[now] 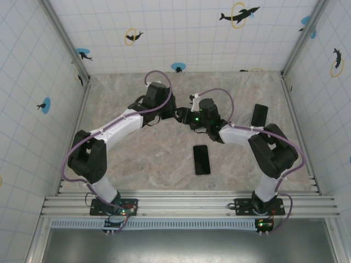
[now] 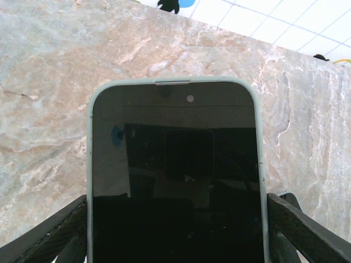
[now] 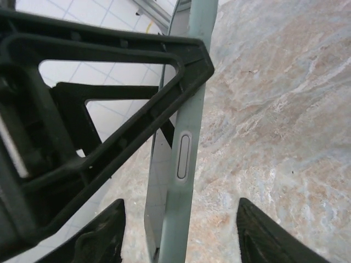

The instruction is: Take the phone out of the phone case

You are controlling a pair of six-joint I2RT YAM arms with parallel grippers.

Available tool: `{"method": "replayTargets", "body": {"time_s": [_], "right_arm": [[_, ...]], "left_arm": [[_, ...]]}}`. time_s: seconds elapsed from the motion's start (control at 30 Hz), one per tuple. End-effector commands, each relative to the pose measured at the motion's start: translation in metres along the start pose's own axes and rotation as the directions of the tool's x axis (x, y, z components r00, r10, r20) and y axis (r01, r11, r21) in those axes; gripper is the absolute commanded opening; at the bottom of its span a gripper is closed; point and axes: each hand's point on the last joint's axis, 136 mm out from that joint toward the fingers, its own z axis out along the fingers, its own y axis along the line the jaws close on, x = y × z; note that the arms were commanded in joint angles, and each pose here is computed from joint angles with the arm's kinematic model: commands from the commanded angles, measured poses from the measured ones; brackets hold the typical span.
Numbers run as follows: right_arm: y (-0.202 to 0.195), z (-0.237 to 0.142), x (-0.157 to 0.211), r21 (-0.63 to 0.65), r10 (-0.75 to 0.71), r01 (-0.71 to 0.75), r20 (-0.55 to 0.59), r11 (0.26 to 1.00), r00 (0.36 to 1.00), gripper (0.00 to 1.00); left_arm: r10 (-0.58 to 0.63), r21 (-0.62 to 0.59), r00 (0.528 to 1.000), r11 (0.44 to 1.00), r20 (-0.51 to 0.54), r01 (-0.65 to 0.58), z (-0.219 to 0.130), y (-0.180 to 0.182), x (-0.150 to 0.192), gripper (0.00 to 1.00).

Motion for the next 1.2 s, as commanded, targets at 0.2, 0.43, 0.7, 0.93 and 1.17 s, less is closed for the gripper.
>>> {"method": "replayTargets", "body": {"time_s": [0.2, 0.43, 0.7, 0.93, 1.17], "right_arm": [[0.017, 0.012, -0.015, -0.05, 0.018, -0.016, 0.051, 0.999, 0.999, 0.21], [0.022, 0.007, -0.021, -0.069, 0.023, -0.017, 0.08, 0.997, 0.997, 0.03], [0.027, -0.01, -0.034, -0.108, 0.043, -0.031, 0.113, 0.994, 0.993, 0.0], [0.034, -0.043, -0.048, -0.196, 0.109, -0.082, 0.133, 0.977, 0.985, 0.0], [0.046, -0.076, -0.059, -0.301, 0.199, -0.144, 0.162, 0.943, 0.966, 0.0]], "left_arm": [[-0.033, 0.064, 0.996, 0.998, 0.079, 0.028, -0.02, -0.022, -0.02, 0.7], [-0.028, 0.07, 0.997, 0.997, 0.074, 0.023, -0.022, -0.023, -0.02, 0.77], [-0.018, 0.132, 0.999, 0.991, 0.048, 0.011, -0.03, -0.017, -0.029, 0.98], [-0.039, 0.39, 0.999, 0.92, 0.013, 0.031, -0.041, -0.029, -0.044, 0.98], [-0.122, 0.612, 0.99, 0.777, -0.077, 0.144, -0.038, -0.037, -0.061, 0.96]]}}
